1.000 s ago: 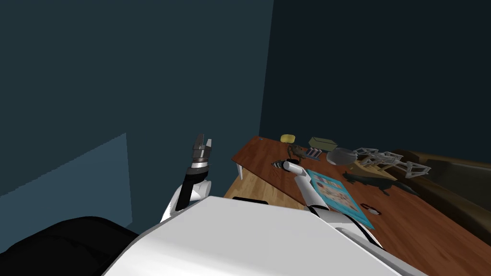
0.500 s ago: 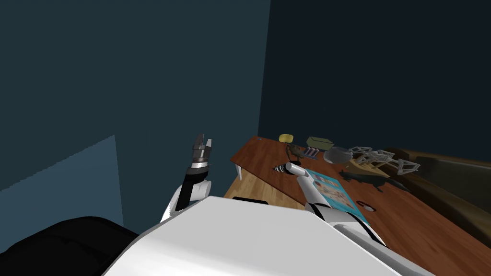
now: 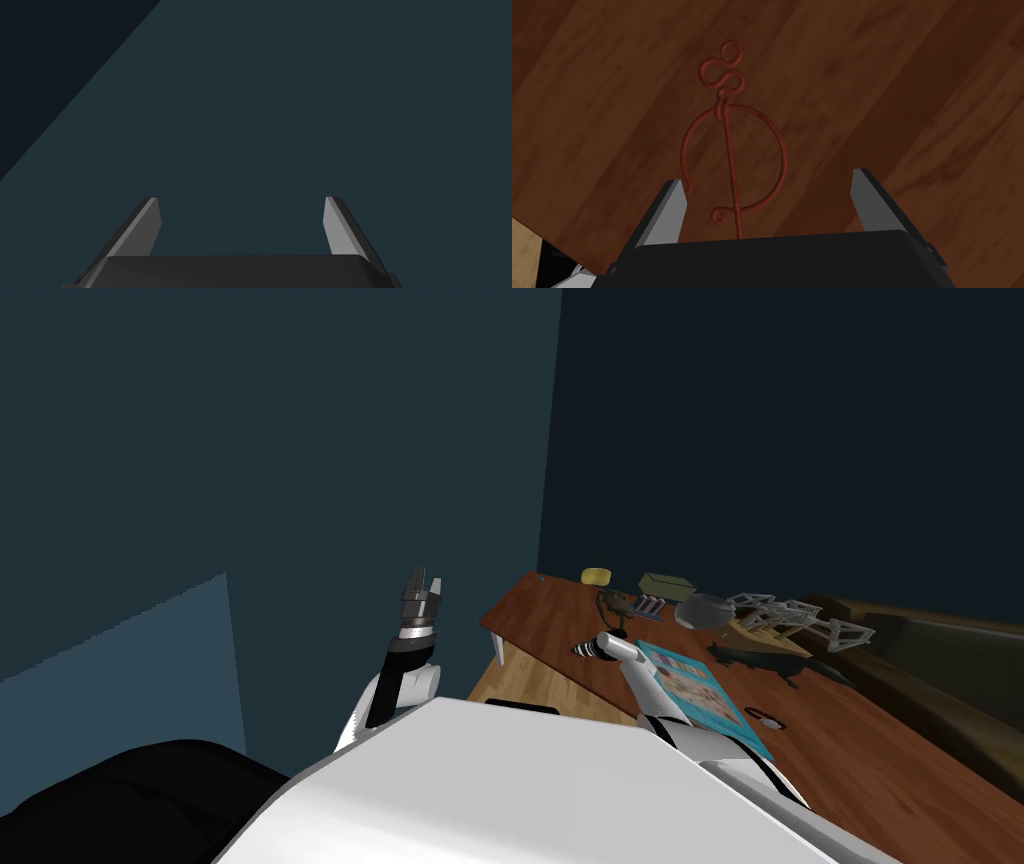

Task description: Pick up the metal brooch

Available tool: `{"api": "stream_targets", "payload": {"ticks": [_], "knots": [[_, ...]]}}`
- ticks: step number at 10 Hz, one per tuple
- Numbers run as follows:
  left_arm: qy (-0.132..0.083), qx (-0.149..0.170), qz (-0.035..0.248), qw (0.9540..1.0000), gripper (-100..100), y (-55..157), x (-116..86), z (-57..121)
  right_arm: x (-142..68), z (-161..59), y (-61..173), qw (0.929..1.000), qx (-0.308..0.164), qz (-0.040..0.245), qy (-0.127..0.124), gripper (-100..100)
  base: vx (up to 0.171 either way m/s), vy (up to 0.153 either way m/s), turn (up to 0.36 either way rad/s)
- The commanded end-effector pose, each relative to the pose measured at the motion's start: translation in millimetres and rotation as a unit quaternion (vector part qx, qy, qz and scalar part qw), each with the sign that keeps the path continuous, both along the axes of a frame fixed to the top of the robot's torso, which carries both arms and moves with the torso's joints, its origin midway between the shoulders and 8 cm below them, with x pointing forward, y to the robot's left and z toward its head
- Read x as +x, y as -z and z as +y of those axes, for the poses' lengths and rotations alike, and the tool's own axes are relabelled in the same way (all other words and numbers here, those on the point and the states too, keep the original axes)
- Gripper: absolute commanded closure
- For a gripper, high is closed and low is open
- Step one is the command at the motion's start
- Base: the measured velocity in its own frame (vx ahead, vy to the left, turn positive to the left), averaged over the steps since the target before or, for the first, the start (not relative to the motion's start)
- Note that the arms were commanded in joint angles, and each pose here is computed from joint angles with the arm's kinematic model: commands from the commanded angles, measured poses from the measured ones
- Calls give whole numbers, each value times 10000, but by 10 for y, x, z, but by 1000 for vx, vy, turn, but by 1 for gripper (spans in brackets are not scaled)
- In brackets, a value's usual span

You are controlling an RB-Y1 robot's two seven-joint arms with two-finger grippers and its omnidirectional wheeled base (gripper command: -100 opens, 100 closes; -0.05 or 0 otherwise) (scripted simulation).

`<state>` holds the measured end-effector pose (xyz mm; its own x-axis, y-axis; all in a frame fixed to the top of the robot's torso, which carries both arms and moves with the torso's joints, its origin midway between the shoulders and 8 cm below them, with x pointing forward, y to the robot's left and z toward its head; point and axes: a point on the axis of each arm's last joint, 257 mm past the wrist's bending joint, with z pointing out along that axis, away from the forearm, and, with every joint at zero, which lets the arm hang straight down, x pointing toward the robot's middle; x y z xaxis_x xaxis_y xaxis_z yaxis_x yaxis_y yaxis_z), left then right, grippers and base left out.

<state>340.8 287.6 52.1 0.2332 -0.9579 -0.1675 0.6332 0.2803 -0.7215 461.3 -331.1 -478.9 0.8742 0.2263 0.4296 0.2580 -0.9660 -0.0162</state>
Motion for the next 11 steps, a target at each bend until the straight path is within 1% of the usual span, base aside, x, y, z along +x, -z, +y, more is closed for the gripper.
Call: {"api": "stream_targets", "payload": {"ticks": [1,2,3,5,6,7,11], "knots": [[0,0,0,10000,0,0,0,0,0,0,0,10000,0,0,0,-100,5,7,1],[0,0,0,10000,0,0,0,0,-3,1,7,10000,1,4,1,0,0,0,0],[0,0,0,10000,0,0,0,0,-64,47,120,10000,2,4,-8,-100,56,-5,-12],[0,0,0,10000,0,0,0,0,-129,95,232,10000,2,7,-17,-100,78,-1,-11],[0,0,0,10000,0,0,0,0,-118,83,198,10000,8,15,-11,-100,33,-2,-2],[0,0,0,10000,0,0,0,0,-117,83,203,10000,2,6,-14,100,6,0,1],[0,0,0,10000,0,0,0,0,-118,85,202,10000,4,8,-14,100,0,0,0]]}}
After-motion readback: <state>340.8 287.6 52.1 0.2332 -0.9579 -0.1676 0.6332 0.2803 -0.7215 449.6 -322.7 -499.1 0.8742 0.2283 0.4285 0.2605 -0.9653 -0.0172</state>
